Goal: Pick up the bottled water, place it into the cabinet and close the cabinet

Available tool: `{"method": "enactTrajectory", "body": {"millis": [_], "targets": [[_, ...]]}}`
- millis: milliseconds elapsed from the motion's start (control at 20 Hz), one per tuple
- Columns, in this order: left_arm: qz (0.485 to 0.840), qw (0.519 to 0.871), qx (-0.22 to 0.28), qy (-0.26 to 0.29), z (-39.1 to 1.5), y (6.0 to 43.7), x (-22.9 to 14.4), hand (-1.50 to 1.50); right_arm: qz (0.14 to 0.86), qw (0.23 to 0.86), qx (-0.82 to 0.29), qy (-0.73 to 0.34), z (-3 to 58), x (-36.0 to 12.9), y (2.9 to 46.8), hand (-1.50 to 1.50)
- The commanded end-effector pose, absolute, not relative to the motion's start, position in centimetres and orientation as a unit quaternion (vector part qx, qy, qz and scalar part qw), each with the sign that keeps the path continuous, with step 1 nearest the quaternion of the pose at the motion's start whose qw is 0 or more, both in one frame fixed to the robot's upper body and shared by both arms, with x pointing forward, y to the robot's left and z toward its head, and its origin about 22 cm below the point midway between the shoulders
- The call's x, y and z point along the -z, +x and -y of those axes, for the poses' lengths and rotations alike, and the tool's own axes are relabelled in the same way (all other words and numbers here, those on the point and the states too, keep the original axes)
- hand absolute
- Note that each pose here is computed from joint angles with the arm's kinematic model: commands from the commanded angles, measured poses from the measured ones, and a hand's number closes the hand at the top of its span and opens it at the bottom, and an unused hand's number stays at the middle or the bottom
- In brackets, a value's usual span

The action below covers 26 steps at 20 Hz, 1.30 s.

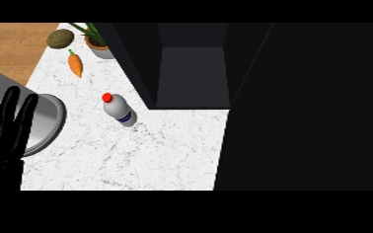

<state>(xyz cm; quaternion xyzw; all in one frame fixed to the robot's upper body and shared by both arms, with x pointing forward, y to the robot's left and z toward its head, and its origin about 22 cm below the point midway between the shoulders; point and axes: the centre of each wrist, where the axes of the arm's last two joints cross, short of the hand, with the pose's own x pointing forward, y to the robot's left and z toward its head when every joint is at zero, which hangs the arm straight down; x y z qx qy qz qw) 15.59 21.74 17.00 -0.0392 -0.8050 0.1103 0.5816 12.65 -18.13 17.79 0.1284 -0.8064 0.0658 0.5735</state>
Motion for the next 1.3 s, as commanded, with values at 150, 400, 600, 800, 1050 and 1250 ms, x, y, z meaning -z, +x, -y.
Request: {"method": "enactTrajectory", "body": {"millis": [150, 400, 600, 800, 1050, 1250], "targets": [[0.805, 0.582, -0.110, -0.025, -21.4, 17.7, -16.5, -1.50, 0.823, 0.553, -0.069, 0.106, 18.6, -20.0, 9.1, -1.50], [0.795, 0.594, -0.123, -0.012, -22.6, 17.9, -15.4, -1.50, 0.829, 0.547, -0.066, 0.095, 19.2, -19.6, 9.5, -1.50], [0.784, 0.607, -0.128, -0.021, -25.1, 19.6, -14.4, -1.50, 0.826, 0.549, -0.070, 0.102, 18.7, -19.7, 10.4, -1.50], [0.776, 0.616, -0.135, 0.013, -24.4, 23.3, -13.1, -1.50, 0.823, 0.553, -0.069, 0.109, 17.8, -19.5, 9.9, -1.50], [0.769, 0.628, -0.117, 0.019, -27.8, 23.6, -9.0, -1.50, 0.828, 0.547, -0.073, 0.100, 18.9, -19.6, 10.3, -1.50], [0.760, 0.638, -0.119, 0.028, -25.5, 25.2, -5.8, -1.50, 0.829, 0.545, -0.076, 0.099, 19.0, -20.6, 9.6, -1.50]]}}
